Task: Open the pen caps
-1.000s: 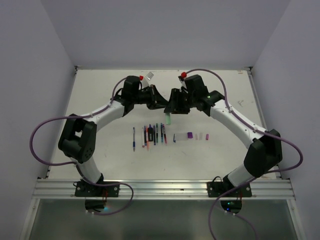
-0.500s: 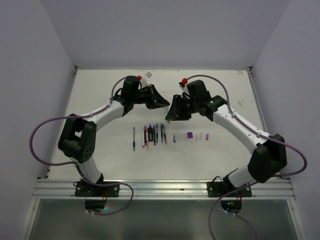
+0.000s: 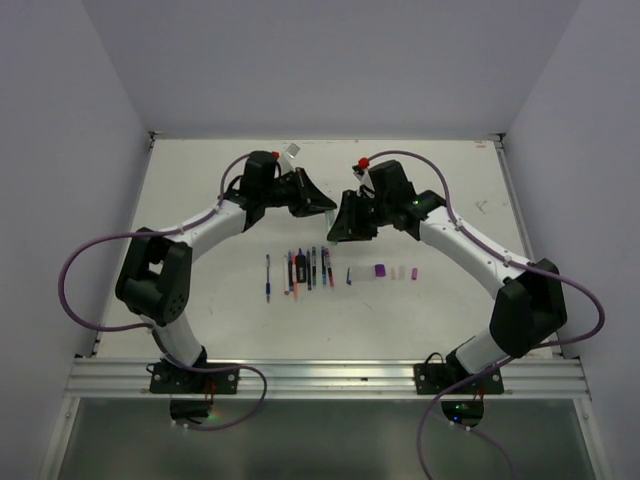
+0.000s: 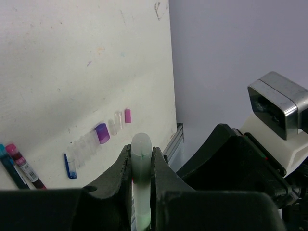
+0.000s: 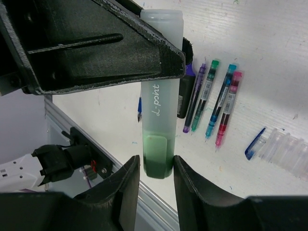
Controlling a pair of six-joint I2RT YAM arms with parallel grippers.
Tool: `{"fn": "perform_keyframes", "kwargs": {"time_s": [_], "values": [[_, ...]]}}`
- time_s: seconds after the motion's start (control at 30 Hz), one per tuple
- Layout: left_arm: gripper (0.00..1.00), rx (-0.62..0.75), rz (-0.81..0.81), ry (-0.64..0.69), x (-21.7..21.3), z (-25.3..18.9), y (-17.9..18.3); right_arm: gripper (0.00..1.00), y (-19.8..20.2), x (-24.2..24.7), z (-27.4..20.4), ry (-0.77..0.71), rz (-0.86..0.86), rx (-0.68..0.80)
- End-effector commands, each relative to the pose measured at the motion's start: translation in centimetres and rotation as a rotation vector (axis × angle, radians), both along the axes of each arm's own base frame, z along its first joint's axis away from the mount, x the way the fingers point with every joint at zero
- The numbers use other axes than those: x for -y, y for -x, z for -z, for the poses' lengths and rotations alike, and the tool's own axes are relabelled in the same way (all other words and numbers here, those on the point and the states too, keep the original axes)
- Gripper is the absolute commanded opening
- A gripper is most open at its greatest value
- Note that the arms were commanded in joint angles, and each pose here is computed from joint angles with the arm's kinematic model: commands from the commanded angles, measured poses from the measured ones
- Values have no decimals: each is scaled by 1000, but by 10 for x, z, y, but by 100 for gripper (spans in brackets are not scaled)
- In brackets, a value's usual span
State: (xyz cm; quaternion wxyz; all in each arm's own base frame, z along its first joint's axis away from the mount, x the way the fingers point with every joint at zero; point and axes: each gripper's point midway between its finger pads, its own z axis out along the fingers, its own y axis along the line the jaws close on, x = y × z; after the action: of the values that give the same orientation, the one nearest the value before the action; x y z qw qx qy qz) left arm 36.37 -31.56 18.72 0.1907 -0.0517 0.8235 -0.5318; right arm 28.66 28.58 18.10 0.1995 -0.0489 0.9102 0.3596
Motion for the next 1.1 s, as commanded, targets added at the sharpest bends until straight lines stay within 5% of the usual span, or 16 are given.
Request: {"fn": "perform_keyframes", "kwargs": {"time_s": [0.0, 0.2, 0.23, 0.27, 0.3, 0.63, 0.83, 1.07], "values": [[0, 48, 2, 75, 6, -36, -2, 38, 3, -8, 6, -2, -35, 2], [0, 35, -5, 65, 4, -31, 2, 40, -4, -7, 7, 22, -28, 20], [0, 35, -5, 65, 3, -30, 2, 34, -5, -6, 8, 26, -24, 19], [0, 37, -7, 65, 3, -31, 3, 6, -6, -6, 8, 25, -20, 20], [0, 33, -12, 63, 2, -30, 2, 0, -7, -7, 7, 26, -18, 23], [0, -147, -367, -178, -48, 8, -56, 0, 30, 41, 37, 385, 48, 83], [0, -21, -381, -83, -65, -13, -86, 0, 63, 36, 42, 302, -38, 15], [0, 50, -264, 152, -59, -31, -69, 0, 84, 6, 34, 142, -150, -25]]}}
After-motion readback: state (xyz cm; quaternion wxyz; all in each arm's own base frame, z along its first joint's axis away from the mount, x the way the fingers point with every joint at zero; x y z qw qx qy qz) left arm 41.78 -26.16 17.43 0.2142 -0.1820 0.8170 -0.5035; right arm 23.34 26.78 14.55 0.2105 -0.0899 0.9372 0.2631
